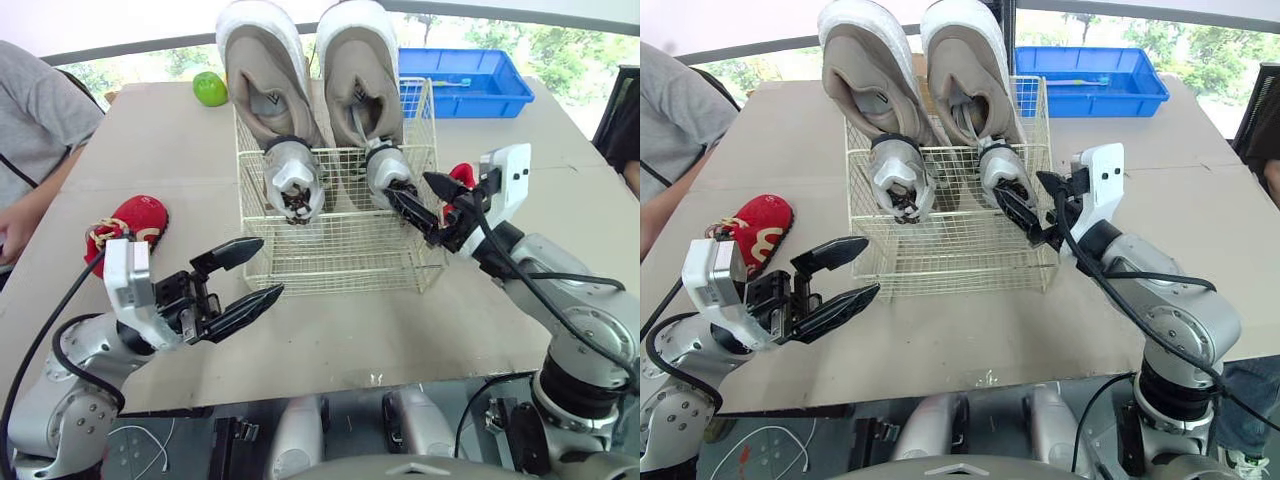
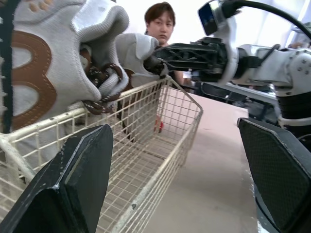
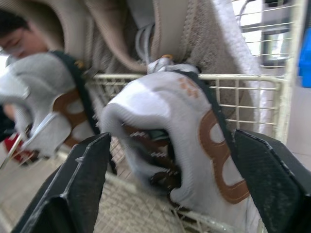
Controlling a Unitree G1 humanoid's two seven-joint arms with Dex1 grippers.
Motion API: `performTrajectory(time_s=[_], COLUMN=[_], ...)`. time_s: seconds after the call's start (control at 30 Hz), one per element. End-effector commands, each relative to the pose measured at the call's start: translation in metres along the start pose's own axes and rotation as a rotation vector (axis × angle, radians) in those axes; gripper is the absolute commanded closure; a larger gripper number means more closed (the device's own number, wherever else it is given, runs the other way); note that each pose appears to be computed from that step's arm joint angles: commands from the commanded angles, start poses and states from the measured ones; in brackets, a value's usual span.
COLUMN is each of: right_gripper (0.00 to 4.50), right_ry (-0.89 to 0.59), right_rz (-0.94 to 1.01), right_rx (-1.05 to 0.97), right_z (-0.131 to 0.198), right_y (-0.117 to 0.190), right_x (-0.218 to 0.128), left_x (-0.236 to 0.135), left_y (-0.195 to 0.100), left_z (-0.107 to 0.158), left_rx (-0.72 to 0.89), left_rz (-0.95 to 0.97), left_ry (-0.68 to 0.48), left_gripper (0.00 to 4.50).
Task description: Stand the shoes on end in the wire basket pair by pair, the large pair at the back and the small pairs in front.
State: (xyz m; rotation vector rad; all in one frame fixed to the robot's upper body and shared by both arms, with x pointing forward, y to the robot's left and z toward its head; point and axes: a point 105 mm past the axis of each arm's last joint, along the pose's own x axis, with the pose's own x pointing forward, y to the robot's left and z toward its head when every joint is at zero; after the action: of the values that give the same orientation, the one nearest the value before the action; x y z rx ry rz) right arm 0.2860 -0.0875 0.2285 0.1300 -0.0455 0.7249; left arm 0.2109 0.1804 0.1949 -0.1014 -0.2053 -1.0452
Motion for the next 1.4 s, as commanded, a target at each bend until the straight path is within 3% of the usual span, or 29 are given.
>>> performTrajectory(time_s=[0.03, 0.13, 0.37, 0.5, 0.67, 0.77, 1.03, 1.23, 1.37, 1.4], right_gripper=[0.86, 0.86, 0.86, 0.86, 0.86, 0.86, 0.86, 0.86, 0.82, 0.82], right_ry=[-0.088, -0.121, -0.117, -0.089, -0.063, -0.068, -0.08, -0.07, -0.063, -0.061], right_rz=[0.022, 0.085, 0.504, 0.645, 0.741, 0.779, 0.81, 0.789, 0.78, 0.778], right_rx=[-0.075, -0.148, -0.336, -0.356, -0.328, -0.307, -0.314, -0.332, -0.33, -0.329], right_z=[0.023, 0.034, 0.033, 0.017, 0.003, 0.0, -0.002, -0.004, -0.005, -0.005], right_y=[-0.012, -0.013, 0.034, 0.05, 0.057, 0.061, 0.068, 0.068, 0.068, 0.068], right_x=[-0.015, -0.024, -0.049, -0.054, -0.057, -0.058, -0.057, -0.06, -0.06, -0.06], left_x=[-0.002, -0.009, -0.049, -0.106, -0.161, -0.179, -0.193, -0.184, -0.178, -0.178], left_y=[0.005, 0.015, 0.05, 0.076, 0.087, 0.09, 0.116, 0.139, 0.147, 0.148], left_z=[0.014, 0.017, 0.021, 0.008, 0.009, 0.004, -0.007, -0.03, -0.032, -0.032], left_rx=[0.007, -0.012, -0.093, -0.033, 0.079, 0.103, 0.073, 0.032, 0.039, 0.041], left_rz=[0.072, 0.15, 0.521, 0.876, 1.145, 1.196, 1.108, 1.001, 0.977, 0.979], left_ry=[-0.064, -0.095, -0.187, -0.109, 0.01, 0.111, 0.226, 0.33, 0.306, 0.298], left_gripper=[0.06, 0.06, 0.06, 0.06, 0.06, 0.06, 0.06, 0.06, 1.29, 1.85])
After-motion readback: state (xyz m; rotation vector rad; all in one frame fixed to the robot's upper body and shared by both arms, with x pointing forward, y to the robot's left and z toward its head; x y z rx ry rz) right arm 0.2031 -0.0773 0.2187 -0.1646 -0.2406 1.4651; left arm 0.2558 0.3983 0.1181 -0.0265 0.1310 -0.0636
